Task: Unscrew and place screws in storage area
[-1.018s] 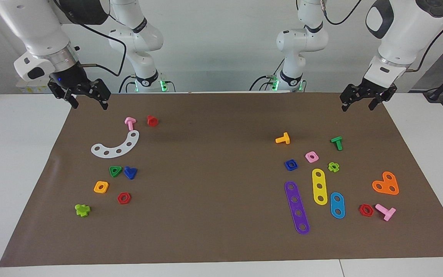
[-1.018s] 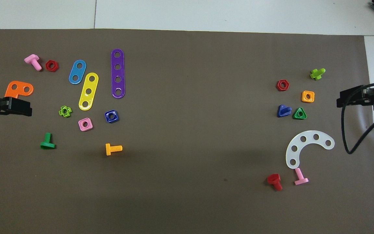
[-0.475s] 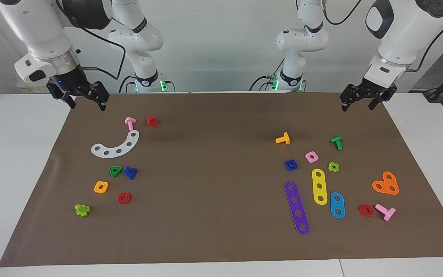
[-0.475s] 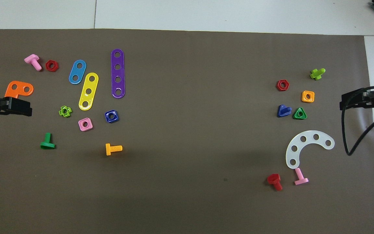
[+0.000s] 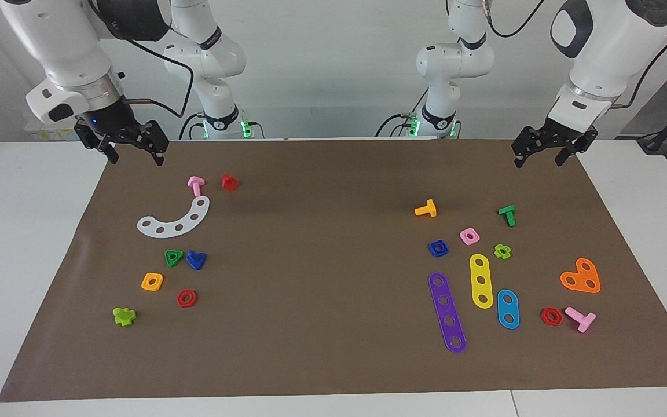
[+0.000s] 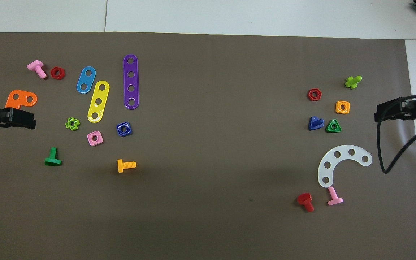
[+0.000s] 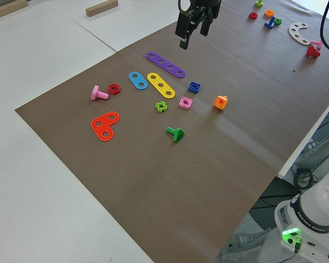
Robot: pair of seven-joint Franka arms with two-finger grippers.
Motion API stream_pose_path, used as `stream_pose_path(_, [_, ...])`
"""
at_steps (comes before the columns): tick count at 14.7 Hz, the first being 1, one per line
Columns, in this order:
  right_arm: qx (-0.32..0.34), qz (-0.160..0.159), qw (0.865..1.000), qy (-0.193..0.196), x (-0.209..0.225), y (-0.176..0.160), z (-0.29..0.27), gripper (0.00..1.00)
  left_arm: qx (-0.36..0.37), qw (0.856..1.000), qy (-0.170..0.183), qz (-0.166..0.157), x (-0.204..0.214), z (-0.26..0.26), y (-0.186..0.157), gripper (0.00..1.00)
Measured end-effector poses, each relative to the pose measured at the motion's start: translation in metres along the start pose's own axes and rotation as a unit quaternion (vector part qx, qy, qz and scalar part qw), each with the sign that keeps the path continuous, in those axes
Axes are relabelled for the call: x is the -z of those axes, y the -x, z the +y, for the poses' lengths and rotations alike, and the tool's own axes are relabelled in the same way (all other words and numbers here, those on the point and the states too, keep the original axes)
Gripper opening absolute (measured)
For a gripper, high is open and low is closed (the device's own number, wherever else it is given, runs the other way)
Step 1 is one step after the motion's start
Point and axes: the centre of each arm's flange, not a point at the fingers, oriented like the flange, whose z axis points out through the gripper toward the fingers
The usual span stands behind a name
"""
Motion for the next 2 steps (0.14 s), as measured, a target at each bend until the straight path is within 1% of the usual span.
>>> stream_pose_path(2, [0.000,0.000,1.000,0.000,0.0004,0.0000,0.0000,1.00,0.000,1.000,0.000,0.000,0.0000,0.0000,0.0000,1.00])
